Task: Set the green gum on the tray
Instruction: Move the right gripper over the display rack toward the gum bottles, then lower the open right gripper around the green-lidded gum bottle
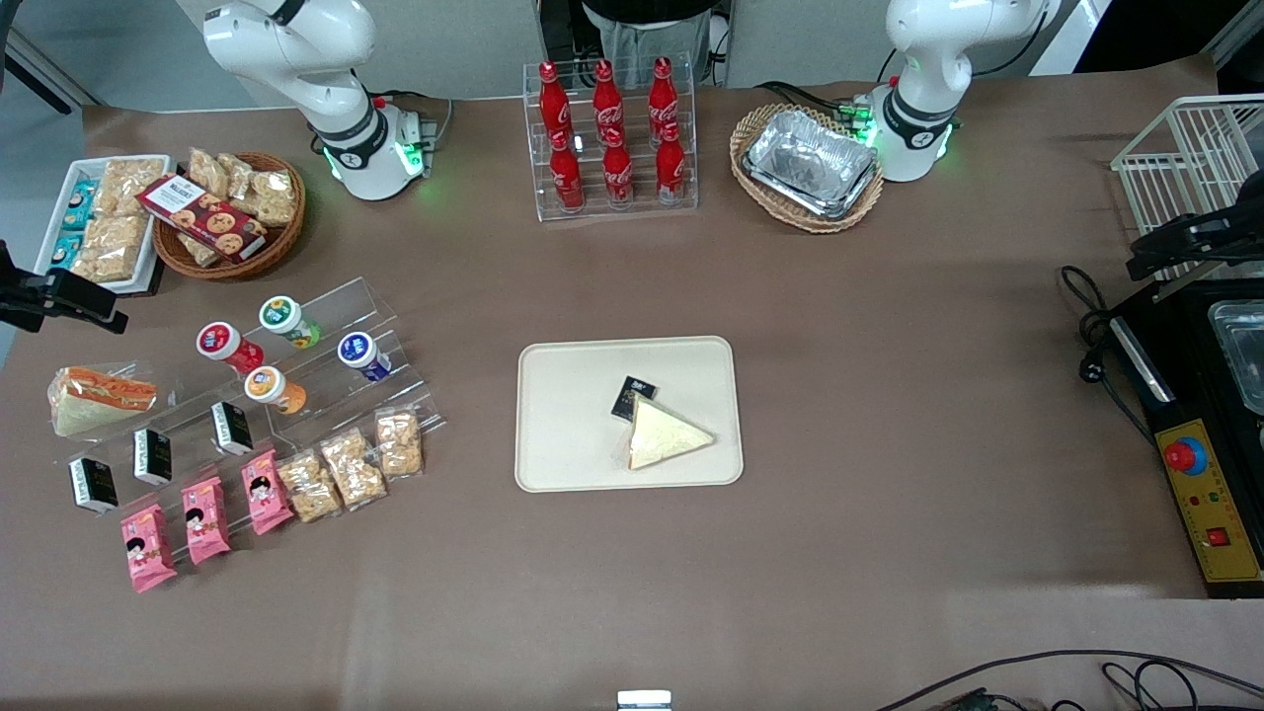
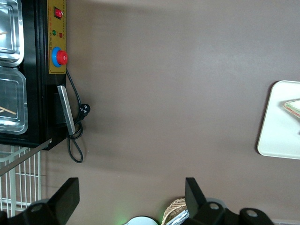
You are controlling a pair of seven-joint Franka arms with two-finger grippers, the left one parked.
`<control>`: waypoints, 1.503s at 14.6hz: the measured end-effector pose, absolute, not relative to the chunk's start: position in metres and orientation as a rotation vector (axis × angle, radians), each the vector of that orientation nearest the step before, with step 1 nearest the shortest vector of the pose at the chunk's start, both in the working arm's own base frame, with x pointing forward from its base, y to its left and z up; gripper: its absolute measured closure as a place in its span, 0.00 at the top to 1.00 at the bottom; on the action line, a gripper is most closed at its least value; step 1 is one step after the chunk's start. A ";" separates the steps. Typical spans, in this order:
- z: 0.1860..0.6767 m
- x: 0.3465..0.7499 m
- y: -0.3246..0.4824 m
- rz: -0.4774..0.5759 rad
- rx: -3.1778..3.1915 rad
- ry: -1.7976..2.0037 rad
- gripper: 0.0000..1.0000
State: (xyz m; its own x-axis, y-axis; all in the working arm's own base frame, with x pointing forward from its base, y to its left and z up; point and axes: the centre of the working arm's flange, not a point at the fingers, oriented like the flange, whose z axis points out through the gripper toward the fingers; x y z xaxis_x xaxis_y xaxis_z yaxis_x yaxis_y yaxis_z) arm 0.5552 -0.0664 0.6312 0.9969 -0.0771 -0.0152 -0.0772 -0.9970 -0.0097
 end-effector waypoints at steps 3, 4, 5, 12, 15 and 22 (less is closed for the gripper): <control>0.631 0.555 -0.066 0.022 -3.129 0.121 1.00; 0.631 0.555 -0.066 0.022 -3.129 0.120 1.00; 0.631 0.555 -0.066 0.022 -3.129 0.119 1.00; 0.628 0.548 -0.065 0.068 -3.123 0.118 1.00; 0.621 0.531 -0.066 0.103 -3.111 0.116 1.00; 0.599 0.468 -0.031 0.055 -3.095 0.076 1.00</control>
State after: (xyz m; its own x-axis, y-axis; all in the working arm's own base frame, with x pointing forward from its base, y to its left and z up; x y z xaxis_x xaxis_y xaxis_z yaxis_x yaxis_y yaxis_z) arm 0.4681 -0.0308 0.5993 0.9982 -0.0485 -0.0366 -0.0501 -0.9978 -0.0440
